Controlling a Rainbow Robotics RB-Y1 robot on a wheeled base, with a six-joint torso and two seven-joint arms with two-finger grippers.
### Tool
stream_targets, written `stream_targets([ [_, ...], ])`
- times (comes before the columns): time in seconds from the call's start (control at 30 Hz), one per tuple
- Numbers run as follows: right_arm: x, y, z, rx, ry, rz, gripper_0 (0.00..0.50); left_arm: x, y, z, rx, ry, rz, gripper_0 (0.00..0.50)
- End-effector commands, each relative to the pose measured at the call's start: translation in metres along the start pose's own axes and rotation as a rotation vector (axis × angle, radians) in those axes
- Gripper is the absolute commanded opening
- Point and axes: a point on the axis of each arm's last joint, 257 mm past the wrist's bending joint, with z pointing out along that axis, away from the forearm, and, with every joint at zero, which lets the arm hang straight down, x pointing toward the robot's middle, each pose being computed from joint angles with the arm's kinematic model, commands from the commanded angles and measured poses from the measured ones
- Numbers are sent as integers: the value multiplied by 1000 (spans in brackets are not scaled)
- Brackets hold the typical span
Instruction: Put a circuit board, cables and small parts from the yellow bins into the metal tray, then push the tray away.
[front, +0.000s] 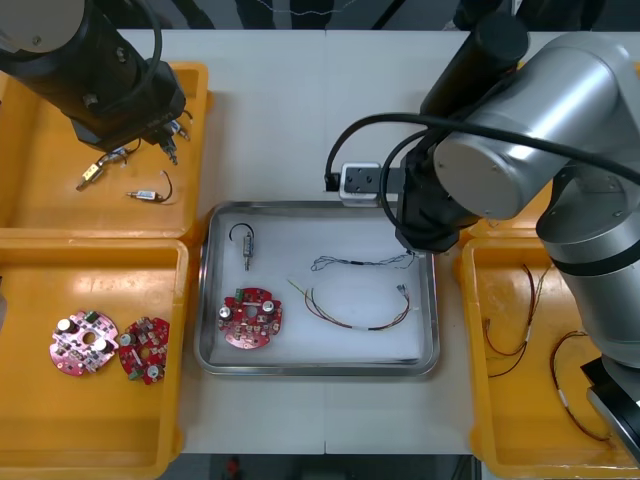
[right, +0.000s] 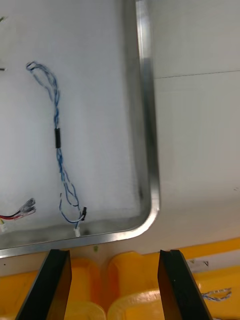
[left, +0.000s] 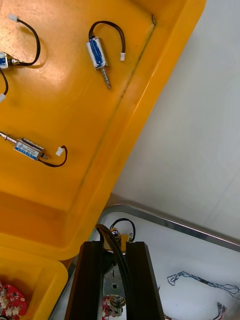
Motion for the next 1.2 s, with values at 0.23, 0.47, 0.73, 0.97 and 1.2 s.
stream_targets([
  [0.23,2,-46,-60,155,-141,384,500,13,-10,-4,20,13,-6,1],
  [0.47,33,-55,-71,186,-132,621,500,47,-26,15,-7,52,59,0],
  [0.73,72,-50,-76,133,-133,845,500,88,-42,36,-39,93,148,1],
  [0.97,121,-37,-85,135,-104,972,500,120,-46,66,-65,85,210,3],
  [1.2,168,-21,-90,162,-64,1085,500,145,-55,94,-57,82,261,3],
])
